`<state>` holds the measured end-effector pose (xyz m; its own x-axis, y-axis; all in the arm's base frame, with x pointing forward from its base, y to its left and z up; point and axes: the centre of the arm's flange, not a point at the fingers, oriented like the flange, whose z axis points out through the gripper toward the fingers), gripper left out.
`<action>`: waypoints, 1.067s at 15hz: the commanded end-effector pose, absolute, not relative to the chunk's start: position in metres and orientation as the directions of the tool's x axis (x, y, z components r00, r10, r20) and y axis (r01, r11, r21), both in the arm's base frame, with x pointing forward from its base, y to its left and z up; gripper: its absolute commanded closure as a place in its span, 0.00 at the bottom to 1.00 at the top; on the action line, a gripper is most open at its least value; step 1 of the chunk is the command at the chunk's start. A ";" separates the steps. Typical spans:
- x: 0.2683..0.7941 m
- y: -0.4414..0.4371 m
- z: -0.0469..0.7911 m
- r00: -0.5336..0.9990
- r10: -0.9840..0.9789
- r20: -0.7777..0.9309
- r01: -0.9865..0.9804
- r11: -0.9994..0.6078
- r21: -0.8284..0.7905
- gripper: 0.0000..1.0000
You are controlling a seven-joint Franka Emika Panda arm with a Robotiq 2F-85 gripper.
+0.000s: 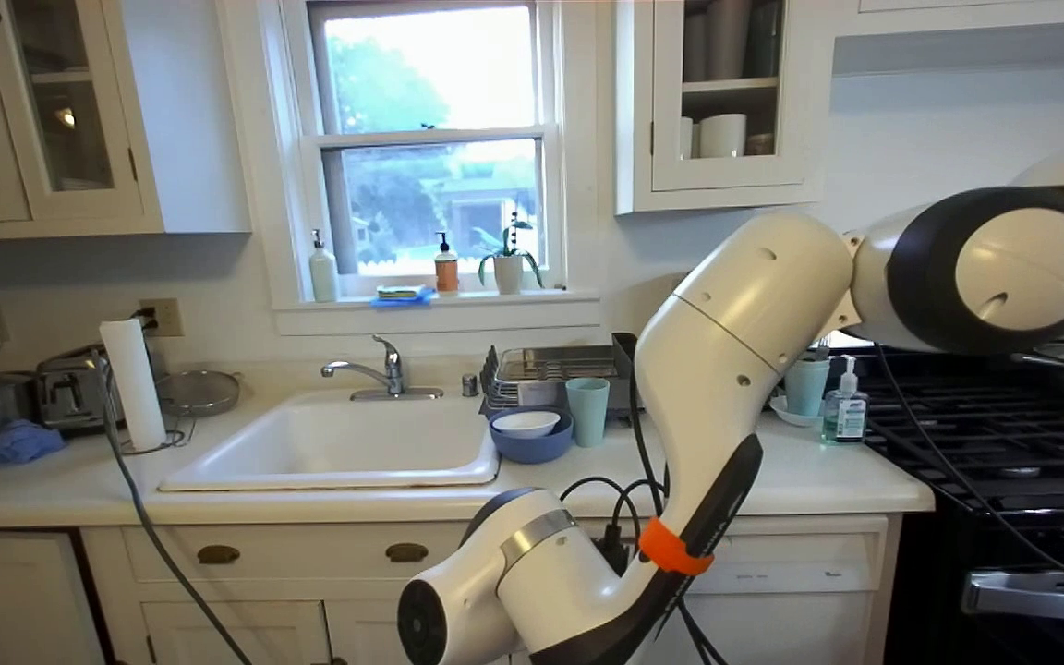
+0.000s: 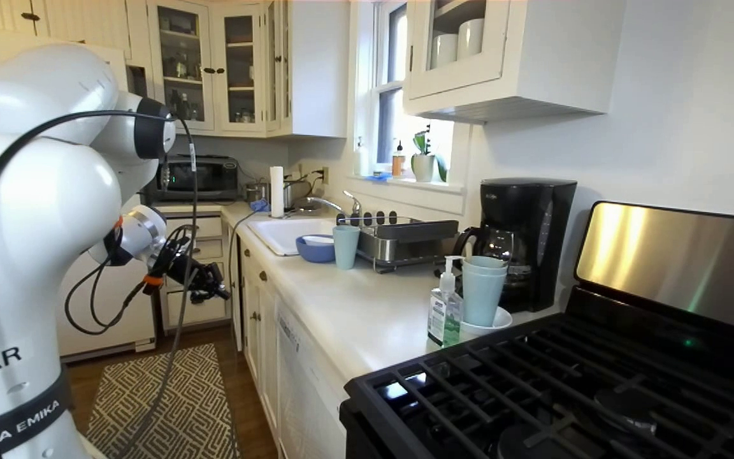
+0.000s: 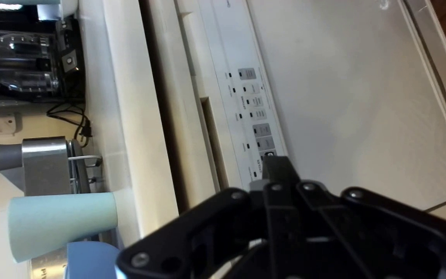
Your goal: Press a button on the dishwasher
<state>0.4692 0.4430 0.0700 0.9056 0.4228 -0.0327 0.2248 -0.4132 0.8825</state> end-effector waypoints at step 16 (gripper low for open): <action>0.530 0.428 -0.006 0.921 0.381 -0.082 0.229 -0.357 0.906 1.00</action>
